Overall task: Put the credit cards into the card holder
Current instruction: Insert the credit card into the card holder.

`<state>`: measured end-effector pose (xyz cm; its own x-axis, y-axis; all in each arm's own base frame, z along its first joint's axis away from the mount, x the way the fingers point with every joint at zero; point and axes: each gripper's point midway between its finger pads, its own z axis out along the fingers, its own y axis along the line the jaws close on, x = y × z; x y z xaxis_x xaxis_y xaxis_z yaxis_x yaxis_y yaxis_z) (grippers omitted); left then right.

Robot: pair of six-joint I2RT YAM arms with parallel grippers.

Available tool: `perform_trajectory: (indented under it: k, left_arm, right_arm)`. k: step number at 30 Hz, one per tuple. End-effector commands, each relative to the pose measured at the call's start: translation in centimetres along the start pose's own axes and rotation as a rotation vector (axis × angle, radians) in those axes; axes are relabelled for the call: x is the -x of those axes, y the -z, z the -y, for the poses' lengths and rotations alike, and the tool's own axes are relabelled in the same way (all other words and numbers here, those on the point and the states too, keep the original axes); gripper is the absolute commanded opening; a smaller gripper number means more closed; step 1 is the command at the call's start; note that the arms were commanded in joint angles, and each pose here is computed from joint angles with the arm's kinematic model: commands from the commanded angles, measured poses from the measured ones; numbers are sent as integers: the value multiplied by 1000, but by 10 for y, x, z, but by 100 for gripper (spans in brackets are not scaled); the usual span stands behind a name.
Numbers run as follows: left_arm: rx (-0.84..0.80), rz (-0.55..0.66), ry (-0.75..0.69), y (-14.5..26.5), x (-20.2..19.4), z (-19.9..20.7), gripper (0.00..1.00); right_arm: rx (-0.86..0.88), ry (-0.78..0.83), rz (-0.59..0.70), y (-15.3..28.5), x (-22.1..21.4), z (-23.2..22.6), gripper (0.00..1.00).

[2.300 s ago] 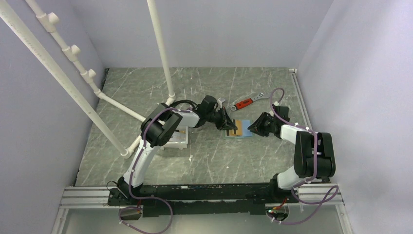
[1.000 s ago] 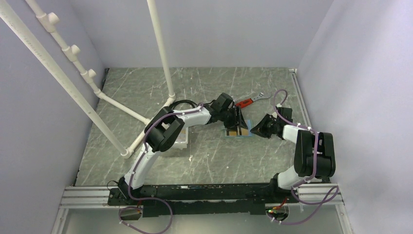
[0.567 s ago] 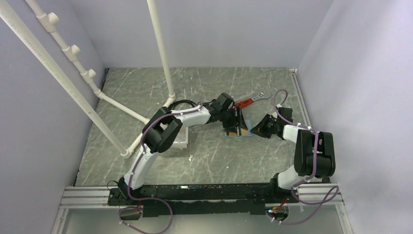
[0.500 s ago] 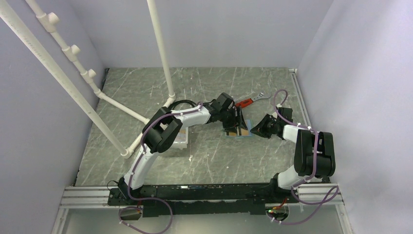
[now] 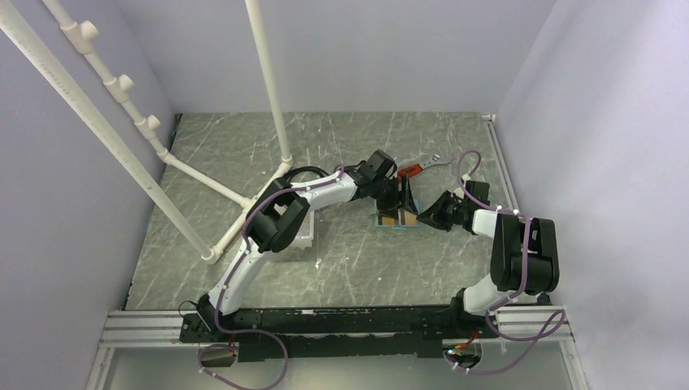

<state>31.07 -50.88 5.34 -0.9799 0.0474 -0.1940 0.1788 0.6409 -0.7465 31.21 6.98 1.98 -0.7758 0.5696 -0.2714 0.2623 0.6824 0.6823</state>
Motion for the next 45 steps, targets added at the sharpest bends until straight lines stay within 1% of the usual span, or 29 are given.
perform_trajectory:
  k: [1, 3, 6, 9, 14, 18, 21, 23, 26, 31, 34, 35, 38, 39, 40, 42, 45]
  left_arm:
    - [-81, -58, -55, -13, -12, 21, 71]
    - [-65, -74, -47, -12, -16, 17, 70]
    - [-51, -39, -46, -5, -13, 11, 72]
    - [-39, -49, -53, -2, -11, 9, 72]
    - [-86, -82, -59, -10, -17, 20, 72]
    - [-164, -128, -82, -15, -28, 38, 73]
    - [-161, -129, -96, -4, -26, 37, 73]
    - [-136, -118, -72, 7, -21, 25, 74]
    - [-79, -92, -81, 26, -15, 15, 79]
    - [7, -59, -147, 49, -10, 14, 79]
    - [-6, -55, -149, 51, -10, 17, 79]
    - [-14, -52, -148, 50, -11, 17, 77]
    - [-48, -56, -133, 43, -12, 18, 66]
    - [-52, -64, -130, 40, -12, 16, 59]
    - [-51, -74, -127, 36, -13, 13, 50]
    - [-53, -85, -123, 30, -15, 9, 37]
    - [-36, -81, -123, 24, -14, -1, 24]
  right_arm:
    - [24, -14, -26, 0, -11, 1, 11]
    - [18, -13, -16, 5, -8, 1, 13]
    - [-5, -7, 15, 14, 1, 6, 18]
    - [-6, -10, 40, 19, 8, 9, 22]
    - [84, -3, 8, 14, 2, -3, 22]
    - [137, -7, -4, 14, -1, -11, 23]
    - [101, 3, 13, 17, 2, -7, 23]
    - [71, 12, 32, 19, 4, -3, 23]
    - [46, 25, 53, 22, 8, 0, 25]
    - [34, 34, 58, 23, 8, 2, 26]
    - [71, 40, 47, 23, 7, -4, 26]
    - [80, 40, 42, 23, 6, -5, 26]
    - [112, 42, 31, 23, 2, -10, 26]
    - [118, 39, 27, 23, 1, -11, 26]
    - [125, 37, 23, 22, 1, -11, 26]
    - [133, 34, 14, 21, -1, -11, 26]
    - [143, 29, 7, 20, -3, -12, 26]
